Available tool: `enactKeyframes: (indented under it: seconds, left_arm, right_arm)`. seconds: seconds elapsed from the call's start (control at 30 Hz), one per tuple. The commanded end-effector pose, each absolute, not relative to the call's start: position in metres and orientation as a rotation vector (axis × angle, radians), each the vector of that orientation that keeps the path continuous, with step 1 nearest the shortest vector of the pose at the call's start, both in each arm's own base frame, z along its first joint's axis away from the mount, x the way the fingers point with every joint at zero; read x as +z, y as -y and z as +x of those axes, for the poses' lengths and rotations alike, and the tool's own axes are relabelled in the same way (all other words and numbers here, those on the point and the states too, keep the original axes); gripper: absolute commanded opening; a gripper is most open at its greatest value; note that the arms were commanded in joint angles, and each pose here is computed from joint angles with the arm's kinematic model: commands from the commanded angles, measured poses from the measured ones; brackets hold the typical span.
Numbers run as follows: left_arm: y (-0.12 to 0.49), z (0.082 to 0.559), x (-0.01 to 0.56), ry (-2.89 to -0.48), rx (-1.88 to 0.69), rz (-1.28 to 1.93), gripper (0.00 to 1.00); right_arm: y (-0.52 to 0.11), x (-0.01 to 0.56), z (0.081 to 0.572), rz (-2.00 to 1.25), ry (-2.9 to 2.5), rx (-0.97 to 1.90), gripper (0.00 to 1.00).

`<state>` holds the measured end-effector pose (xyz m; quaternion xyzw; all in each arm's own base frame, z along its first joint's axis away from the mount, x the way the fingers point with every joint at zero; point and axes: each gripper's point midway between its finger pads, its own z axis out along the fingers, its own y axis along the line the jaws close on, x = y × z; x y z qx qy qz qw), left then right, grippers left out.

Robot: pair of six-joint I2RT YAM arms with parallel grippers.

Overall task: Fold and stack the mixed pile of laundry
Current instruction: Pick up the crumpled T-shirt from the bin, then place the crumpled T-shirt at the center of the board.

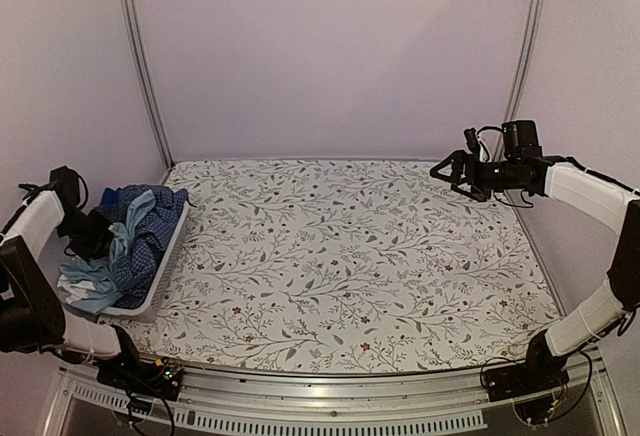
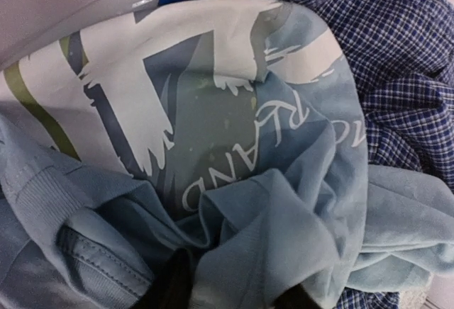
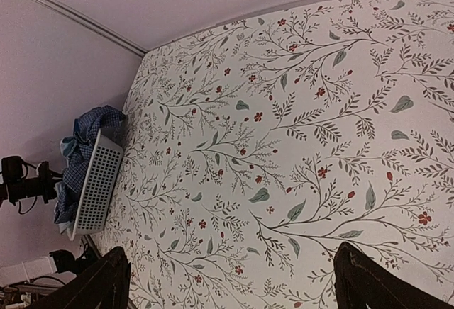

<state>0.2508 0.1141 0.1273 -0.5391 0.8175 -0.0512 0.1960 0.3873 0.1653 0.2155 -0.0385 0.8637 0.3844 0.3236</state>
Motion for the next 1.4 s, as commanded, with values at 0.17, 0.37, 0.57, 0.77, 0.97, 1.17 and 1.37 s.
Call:
enactKeyframes:
  seconds: [0.17,0.37,0.57,0.77,0.97,1.17,1.37]
  left_arm:
    - [-0.113,0.318,0.264,-1.999,-0.328,-1.19,0.0]
    - [-0.044,0.387,0.411,-1.852,-0.529,-0.742,0.0]
    - [0.092,0.436,0.526,-1.76,-0.751,-0.235,0.0]
    - [0.255,0.444,0.552,-1.672,-1.047,0.17,0.0]
    - [0.393,0.391,0.52,-1.651,-1.213,0.506,0.0]
    - [0.446,0.38,0.459,-1.796,-1.246,0.576,0.0]
    - [0.449,0.376,0.437,-1.855,-1.078,0.57,0.0]
  right_arm:
    - [-0.169,0.222,0.391,-0.115,-2.261,1.01,0.99]
    - [-0.172,0.235,0.397,-0.145,-2.238,1.025,0.99]
    - [-0.177,0.253,0.403,-0.162,-2.197,1.056,0.99]
    - [-0.176,0.268,0.402,-0.159,-2.167,1.085,0.99]
    - [-0.159,0.277,0.396,-0.11,-2.142,1.093,0.99]
    - [-0.152,0.274,0.386,-0.088,-2.152,1.103,0.99]
    - [-0.154,0.275,0.38,-0.105,-2.158,1.126,0.99]
